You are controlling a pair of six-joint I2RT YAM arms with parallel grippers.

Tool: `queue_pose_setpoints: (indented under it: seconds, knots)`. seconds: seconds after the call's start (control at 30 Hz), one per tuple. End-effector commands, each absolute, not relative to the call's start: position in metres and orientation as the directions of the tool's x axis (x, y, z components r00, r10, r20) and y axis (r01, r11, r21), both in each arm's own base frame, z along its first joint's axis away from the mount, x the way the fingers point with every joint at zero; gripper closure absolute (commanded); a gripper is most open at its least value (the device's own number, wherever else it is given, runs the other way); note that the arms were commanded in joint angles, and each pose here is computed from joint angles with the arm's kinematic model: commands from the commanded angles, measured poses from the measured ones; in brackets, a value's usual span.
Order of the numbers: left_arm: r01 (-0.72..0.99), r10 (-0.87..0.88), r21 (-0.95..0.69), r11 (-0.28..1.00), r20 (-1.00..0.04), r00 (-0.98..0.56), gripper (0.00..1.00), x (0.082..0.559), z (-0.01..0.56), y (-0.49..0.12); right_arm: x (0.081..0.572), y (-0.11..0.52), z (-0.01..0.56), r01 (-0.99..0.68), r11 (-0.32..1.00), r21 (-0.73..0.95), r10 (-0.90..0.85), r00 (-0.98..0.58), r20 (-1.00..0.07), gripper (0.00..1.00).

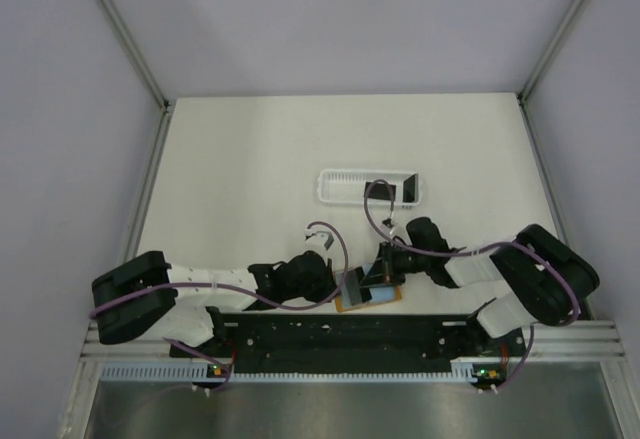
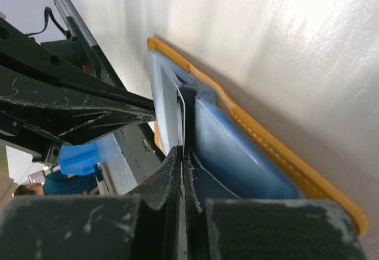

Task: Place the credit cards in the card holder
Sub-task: Insert the credit card into the card holder.

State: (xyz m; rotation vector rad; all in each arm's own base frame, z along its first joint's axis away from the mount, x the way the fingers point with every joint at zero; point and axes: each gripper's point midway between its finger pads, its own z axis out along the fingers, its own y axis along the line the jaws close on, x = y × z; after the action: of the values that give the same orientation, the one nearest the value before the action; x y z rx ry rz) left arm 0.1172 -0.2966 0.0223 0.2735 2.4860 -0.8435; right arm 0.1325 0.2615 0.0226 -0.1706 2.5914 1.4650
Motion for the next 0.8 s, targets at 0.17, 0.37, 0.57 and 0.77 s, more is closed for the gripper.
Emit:
queue_pose_setpoints:
  seconds: [0.17, 0.37, 0.57, 0.77]
  knots:
    - [0.329, 0.071, -0.452, 0.829, -0.497, -0.865, 1.00, 0.113, 0.005, -0.280, 0.135, 0.258, 0.030, -0.234, 0.594, 0.770, -0.032, -0.963, -0.268, 0.71]
    - [0.327, 0.070, -0.451, 0.830, -0.497, -0.865, 1.00, 0.113, 0.004, -0.279, 0.147, 0.236, 0.050, -0.276, 0.707, 0.651, -0.032, -0.932, -0.361, 0.55]
    - [0.327, 0.071, -0.453, 0.829, -0.495, -0.866, 1.00, 0.112, 0.003, -0.280, 0.151, 0.227, 0.053, -0.270, 0.744, 0.611, -0.023, -0.924, -0.381, 0.48]
    - [0.325, 0.069, -0.452, 0.831, -0.496, -0.865, 1.00, 0.112, 0.003, -0.278, 0.157, 0.223, 0.046, -0.240, 0.772, 0.588, 0.003, -0.924, -0.382, 0.88]
